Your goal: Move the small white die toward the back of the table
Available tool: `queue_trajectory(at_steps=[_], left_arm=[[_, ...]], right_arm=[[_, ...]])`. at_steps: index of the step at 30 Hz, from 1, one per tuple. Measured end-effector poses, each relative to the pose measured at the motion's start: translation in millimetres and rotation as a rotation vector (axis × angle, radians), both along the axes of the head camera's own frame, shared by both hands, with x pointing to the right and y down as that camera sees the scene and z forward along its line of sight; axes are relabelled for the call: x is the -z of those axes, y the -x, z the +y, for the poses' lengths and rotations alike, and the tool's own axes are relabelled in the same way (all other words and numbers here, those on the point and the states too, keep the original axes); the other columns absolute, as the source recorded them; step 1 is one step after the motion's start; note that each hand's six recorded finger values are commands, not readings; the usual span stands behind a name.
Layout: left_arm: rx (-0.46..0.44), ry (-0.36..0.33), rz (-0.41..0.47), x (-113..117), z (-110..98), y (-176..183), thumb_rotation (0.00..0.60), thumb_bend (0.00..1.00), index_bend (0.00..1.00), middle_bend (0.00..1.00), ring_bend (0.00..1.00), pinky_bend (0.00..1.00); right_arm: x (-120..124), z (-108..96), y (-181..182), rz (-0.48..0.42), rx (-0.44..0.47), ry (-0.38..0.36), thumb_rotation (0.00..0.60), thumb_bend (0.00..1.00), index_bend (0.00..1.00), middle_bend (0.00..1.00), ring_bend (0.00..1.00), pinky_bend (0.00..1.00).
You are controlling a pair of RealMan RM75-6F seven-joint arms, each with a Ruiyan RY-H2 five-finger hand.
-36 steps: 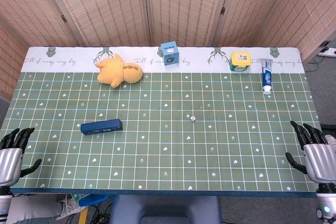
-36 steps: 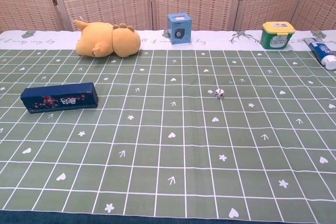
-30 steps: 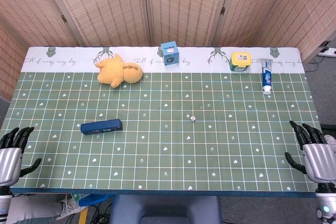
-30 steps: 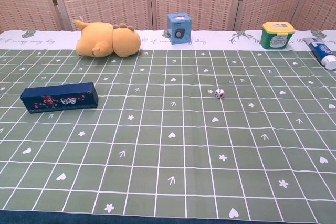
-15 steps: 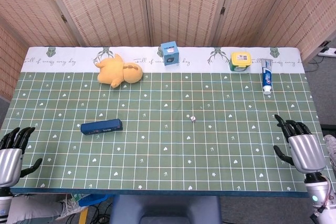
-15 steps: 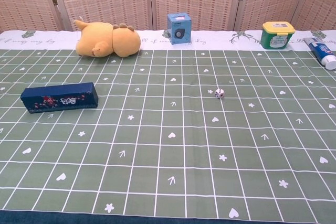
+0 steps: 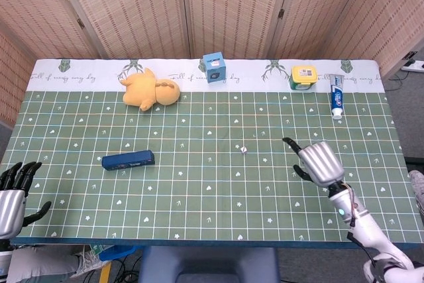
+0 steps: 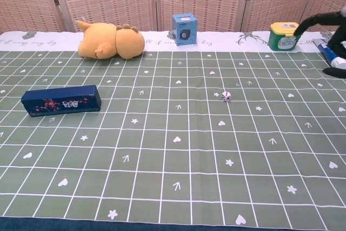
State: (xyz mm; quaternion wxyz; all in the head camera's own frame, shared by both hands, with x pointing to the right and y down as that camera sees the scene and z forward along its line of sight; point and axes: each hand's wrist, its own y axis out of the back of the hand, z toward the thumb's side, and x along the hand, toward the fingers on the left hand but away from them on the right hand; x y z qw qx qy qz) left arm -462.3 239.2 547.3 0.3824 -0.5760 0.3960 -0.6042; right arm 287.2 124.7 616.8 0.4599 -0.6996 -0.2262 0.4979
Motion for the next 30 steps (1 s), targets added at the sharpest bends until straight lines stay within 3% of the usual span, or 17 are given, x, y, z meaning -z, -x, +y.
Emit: queue_trajectory(at_steps=[4,14,21,30], left_arm=[[0.004,-0.002,0.001,1,1,1,0.6,0.24,0.15,0.16,0.1,0.16],[0.016,0.002,-0.004,3,6,6,0.6,0.24,0.14,0.16,0.1,0.16],[0.031,0.001,-0.007,5,8,11,0.6,0.24,0.14,0.16,0.1,0.16],[0.05,0.003,-0.011,5,11,17,0.6,0.24,0.14,0.16,0.1,0.16]], right_arm=[[-23,-12,35,-0.006,0.037,0.043,0.6,0.3,0.33,0.88,0.98,0.99],[-80,-35,92,0.044,0.072,0.126,0.6,0.3,0.34,0.89,0.99,1.0],[-112,-36,112,0.098,0.098,0.174,0.6,0.3,0.38,0.89,0.99,1.0],[-131,-36,122,0.14,0.111,0.194,0.6,0.3,0.39,0.89,0.99,1.0]])
